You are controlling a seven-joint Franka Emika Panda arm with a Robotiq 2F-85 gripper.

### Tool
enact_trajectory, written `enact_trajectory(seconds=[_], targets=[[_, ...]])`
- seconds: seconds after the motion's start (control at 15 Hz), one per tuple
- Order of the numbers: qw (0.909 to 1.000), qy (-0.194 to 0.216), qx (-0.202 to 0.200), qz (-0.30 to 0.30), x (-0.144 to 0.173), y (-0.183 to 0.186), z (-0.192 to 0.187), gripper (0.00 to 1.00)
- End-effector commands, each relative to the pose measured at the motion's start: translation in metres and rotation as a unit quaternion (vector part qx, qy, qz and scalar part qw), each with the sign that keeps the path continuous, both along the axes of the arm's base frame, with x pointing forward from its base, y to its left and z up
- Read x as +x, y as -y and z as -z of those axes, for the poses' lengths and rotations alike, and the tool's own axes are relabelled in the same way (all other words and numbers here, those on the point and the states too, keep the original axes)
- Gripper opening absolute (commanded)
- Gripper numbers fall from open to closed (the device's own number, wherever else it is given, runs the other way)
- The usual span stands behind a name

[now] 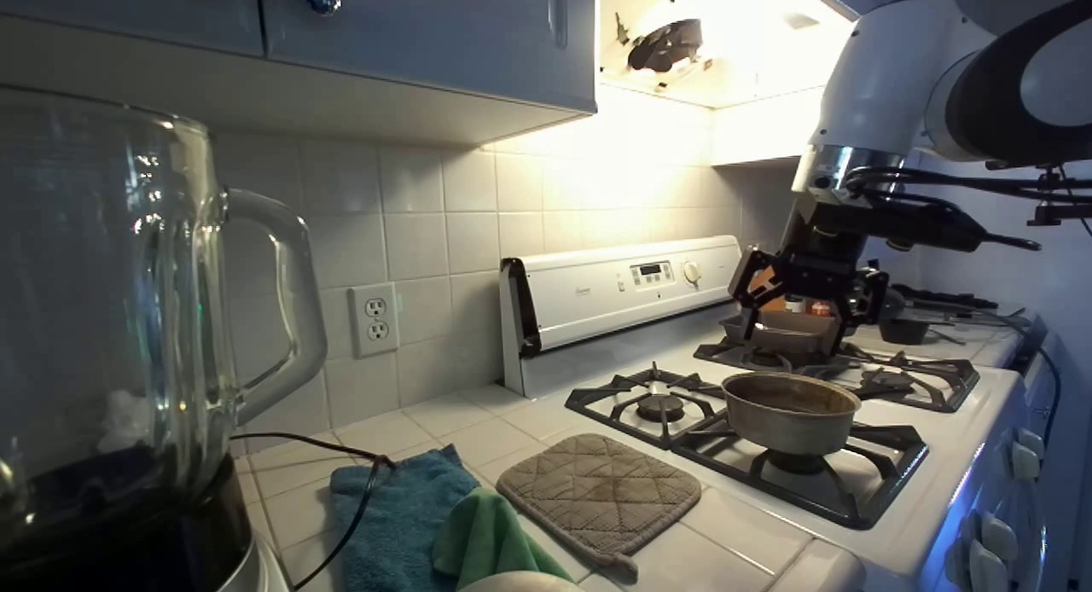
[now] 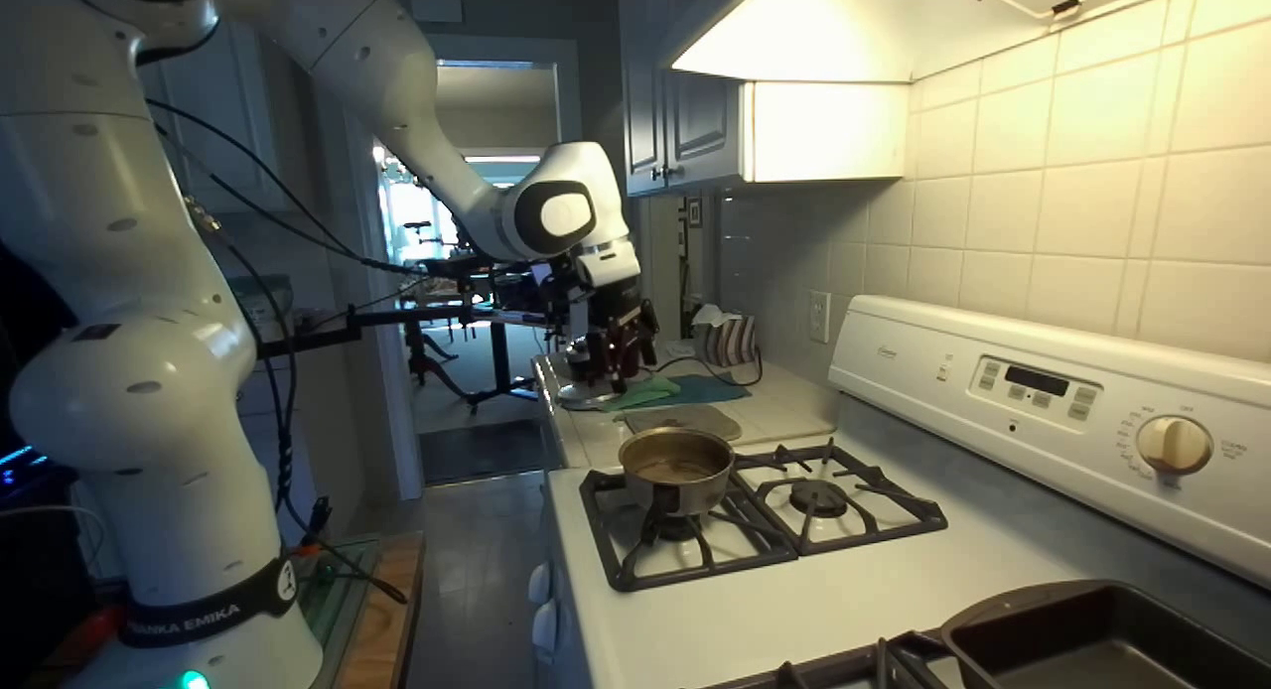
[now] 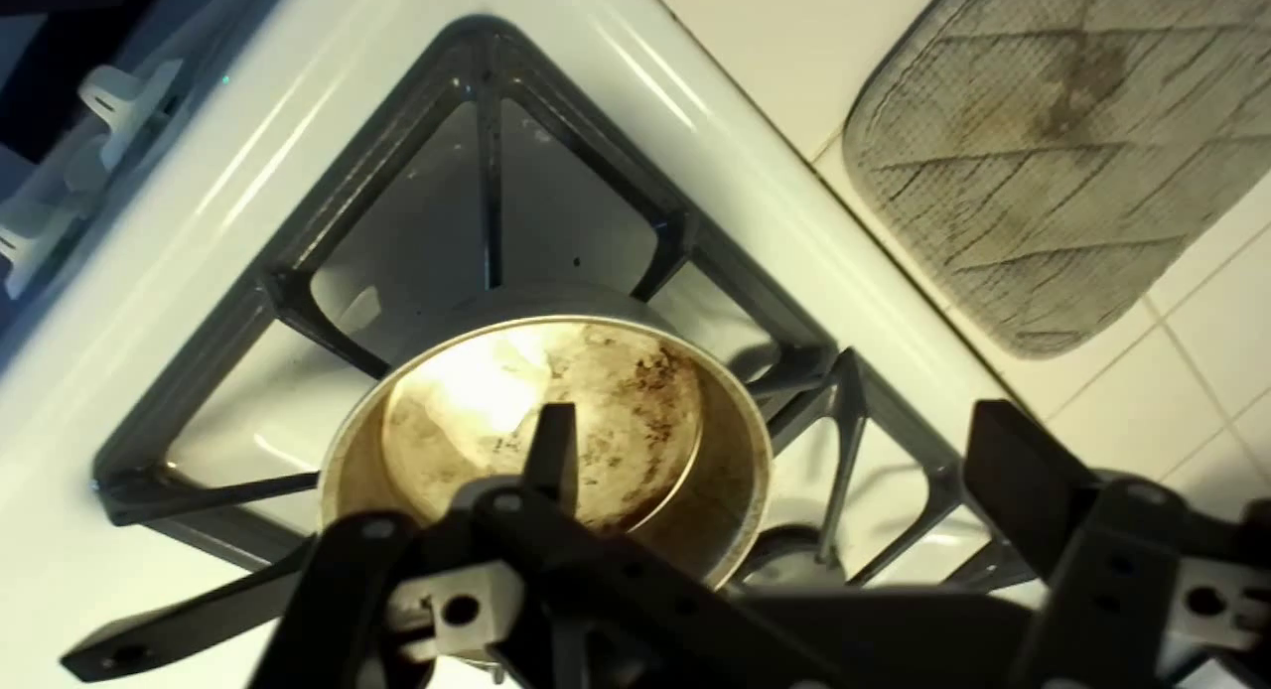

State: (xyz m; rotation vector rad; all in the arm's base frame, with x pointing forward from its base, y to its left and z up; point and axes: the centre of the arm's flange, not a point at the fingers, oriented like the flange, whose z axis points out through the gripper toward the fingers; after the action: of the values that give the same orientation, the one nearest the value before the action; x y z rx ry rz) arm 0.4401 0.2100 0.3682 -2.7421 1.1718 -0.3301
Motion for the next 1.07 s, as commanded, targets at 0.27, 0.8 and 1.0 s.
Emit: enact_trajectory(seconds=[0.27, 0.8, 1.0], targets=[[0.9776, -0.034, -0.009, -0.208, 0.054, -0.059, 0.027, 1.0], [0.922, -0.11, 0.001, -0.371, 0.081, -0.096, 0.065, 1.0], [0.906, -0.132, 0.001, -0.402, 0.09, -0.1, 0.08, 1.0]])
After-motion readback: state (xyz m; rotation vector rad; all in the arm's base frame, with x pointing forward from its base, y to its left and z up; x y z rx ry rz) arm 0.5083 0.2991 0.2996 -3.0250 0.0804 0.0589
